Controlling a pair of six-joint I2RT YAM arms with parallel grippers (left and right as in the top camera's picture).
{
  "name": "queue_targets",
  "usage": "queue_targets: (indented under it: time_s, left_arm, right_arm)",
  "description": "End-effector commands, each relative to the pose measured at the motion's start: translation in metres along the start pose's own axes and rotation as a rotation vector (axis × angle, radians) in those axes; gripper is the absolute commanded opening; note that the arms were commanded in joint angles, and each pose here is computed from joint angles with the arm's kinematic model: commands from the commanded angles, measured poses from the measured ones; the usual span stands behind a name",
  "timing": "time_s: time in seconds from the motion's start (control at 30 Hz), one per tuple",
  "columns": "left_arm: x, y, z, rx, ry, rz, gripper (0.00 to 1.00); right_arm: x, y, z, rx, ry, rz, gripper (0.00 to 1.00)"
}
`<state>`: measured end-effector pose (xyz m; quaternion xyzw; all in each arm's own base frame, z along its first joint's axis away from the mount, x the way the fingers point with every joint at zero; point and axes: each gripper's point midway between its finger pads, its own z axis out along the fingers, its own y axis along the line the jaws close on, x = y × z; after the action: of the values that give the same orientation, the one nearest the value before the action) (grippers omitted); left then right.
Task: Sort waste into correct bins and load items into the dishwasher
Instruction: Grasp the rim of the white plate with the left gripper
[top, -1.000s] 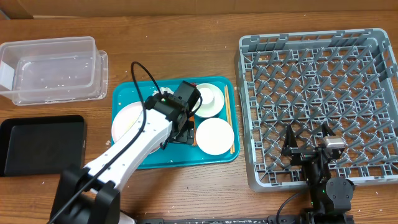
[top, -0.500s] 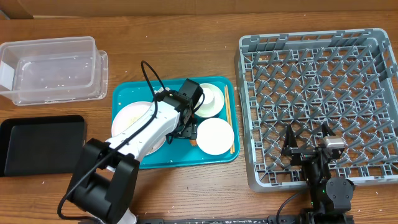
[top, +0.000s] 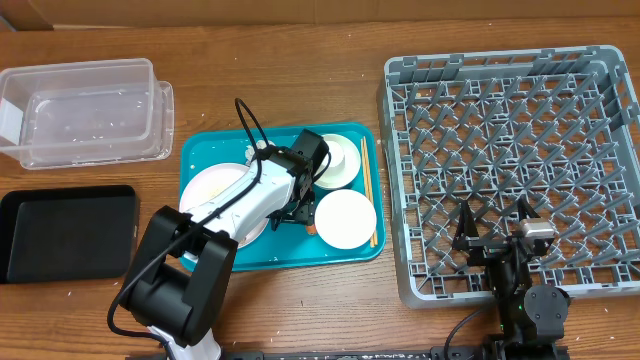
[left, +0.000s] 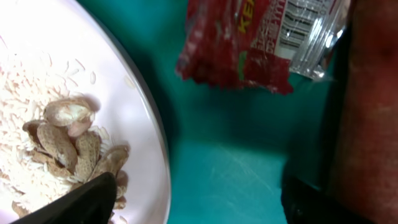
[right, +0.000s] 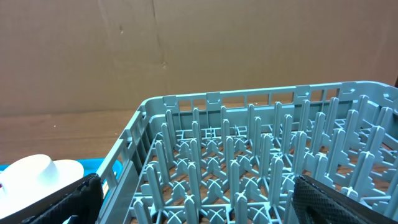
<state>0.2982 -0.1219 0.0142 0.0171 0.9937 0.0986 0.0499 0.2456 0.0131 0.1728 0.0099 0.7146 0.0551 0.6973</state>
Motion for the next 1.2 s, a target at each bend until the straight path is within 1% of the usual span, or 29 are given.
queue_targets:
  time_s: [0.0, 0.07, 0.13, 0.23, 0.27, 0.47, 0.57, 0.73, 0.83, 0.97, 1.03, 1.1, 1.17]
  left_arm:
    - [-0.010, 0.008, 0.004, -0.017, -0.006, -0.025, 0.81]
    - [-0.011, 0.013, 0.005, -0.009, 0.003, -0.045, 0.74]
    - [-0.011, 0.016, 0.007, 0.015, 0.019, -0.063, 0.72]
    - [-0.013, 0.013, 0.009, 0.099, 0.045, -0.054, 0.70]
    - [-0.014, 0.013, 0.009, 0.104, 0.043, -0.052, 0.70]
    - [-0.016, 0.012, 0.009, 0.109, 0.034, -0.044, 0.69]
    - [-0.016, 0.012, 0.009, 0.104, 0.033, -0.033, 0.64]
    - [-0.013, 0.012, 0.009, 0.087, 0.038, -0.016, 0.63]
    - [-0.014, 0.015, 0.008, 0.048, 0.020, -0.002, 0.61]
    - [-0.016, 0.017, 0.008, 0.019, 0.002, 0.011, 0.50]
    - [-0.019, 0.016, 0.008, 0.024, -0.011, 0.029, 0.48]
    - [-0.023, 0.015, 0.008, 0.029, -0.025, 0.036, 0.39]
    - [-0.026, 0.013, 0.008, 0.034, -0.036, 0.034, 0.34]
  right_arm:
    - [0.003, -0.001, 0.001, 0.002, 0.002, -0.007, 1.00]
    - [0.003, -0.001, 0.001, 0.003, 0.002, -0.007, 1.00]
    - [0.003, -0.001, 0.001, 0.003, 0.002, -0.007, 1.00]
    - [0.003, -0.001, 0.001, 0.002, 0.002, -0.007, 1.00]
    - [0.003, -0.001, 0.001, 0.002, 0.002, -0.007, 1.00]
    - [0.003, -0.001, 0.001, 0.002, 0.002, -0.007, 1.00]
    - [0.003, -0.001, 0.001, 0.003, 0.002, -0.007, 1.00]
    - [0.003, -0.001, 0.001, 0.002, 0.002, -0.007, 1.00]
    - [0.003, -0.001, 0.001, 0.002, 0.002, -0.007, 1.00]
    - [0.003, -0.001, 0.001, 0.002, 0.002, -0.007, 1.00]
    - [0.003, -0.001, 0.001, 0.003, 0.002, -0.007, 1.00]
    - [0.003, -0.001, 0.001, 0.002, 0.002, -0.007, 1.00]
    - [0.003, -0.001, 0.001, 0.002, 0.002, -0.007, 1.00]
